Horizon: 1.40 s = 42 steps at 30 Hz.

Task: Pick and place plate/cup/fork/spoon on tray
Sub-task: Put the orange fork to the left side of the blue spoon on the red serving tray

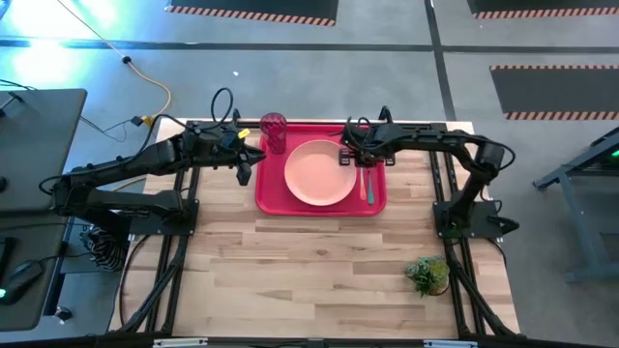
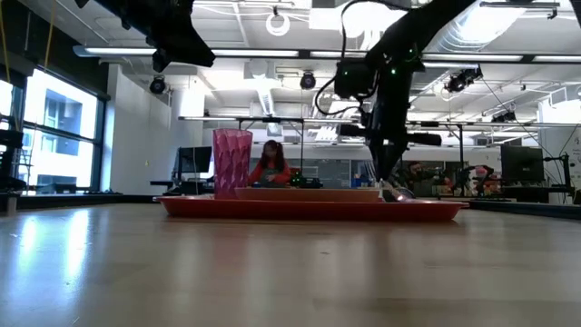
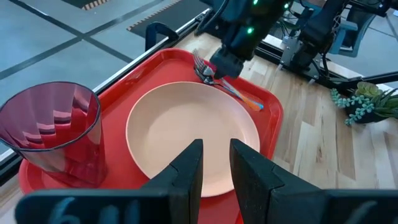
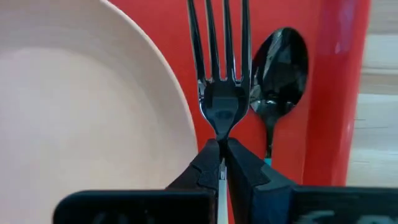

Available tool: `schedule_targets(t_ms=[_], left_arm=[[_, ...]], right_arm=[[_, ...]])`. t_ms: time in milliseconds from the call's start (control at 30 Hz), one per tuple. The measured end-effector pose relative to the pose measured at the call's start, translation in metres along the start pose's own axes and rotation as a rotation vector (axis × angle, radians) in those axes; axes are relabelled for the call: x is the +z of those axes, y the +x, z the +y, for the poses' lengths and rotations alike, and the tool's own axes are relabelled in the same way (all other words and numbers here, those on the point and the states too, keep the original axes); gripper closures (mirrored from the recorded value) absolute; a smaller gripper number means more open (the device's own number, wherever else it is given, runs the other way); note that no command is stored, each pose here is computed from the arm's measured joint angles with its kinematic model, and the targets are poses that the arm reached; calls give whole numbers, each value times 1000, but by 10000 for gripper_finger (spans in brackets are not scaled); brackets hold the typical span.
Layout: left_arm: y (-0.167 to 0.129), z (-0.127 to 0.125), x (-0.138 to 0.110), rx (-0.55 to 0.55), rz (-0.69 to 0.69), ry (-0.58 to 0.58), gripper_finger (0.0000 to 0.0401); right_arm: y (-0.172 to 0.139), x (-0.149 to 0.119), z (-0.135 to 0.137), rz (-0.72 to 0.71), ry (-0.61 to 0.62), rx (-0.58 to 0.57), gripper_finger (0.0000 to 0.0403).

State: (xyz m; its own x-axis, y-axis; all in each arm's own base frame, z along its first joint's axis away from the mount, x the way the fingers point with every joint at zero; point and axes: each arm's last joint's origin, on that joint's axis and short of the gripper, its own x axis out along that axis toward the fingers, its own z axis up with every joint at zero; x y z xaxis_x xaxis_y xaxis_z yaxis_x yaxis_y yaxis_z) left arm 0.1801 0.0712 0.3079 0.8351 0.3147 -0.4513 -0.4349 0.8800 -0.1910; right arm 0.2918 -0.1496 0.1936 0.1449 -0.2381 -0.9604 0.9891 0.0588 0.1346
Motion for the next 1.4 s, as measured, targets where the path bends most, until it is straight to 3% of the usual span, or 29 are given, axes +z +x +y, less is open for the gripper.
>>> schedule_targets(t_ms=[767,1400], left_arm=[[0,0,0,0,0,2,332],[0,0,0,0,1,1,332]], right_arm=[[42,7,1,113,58,-25,402],[43,11,-3,100,74,-41,389]])
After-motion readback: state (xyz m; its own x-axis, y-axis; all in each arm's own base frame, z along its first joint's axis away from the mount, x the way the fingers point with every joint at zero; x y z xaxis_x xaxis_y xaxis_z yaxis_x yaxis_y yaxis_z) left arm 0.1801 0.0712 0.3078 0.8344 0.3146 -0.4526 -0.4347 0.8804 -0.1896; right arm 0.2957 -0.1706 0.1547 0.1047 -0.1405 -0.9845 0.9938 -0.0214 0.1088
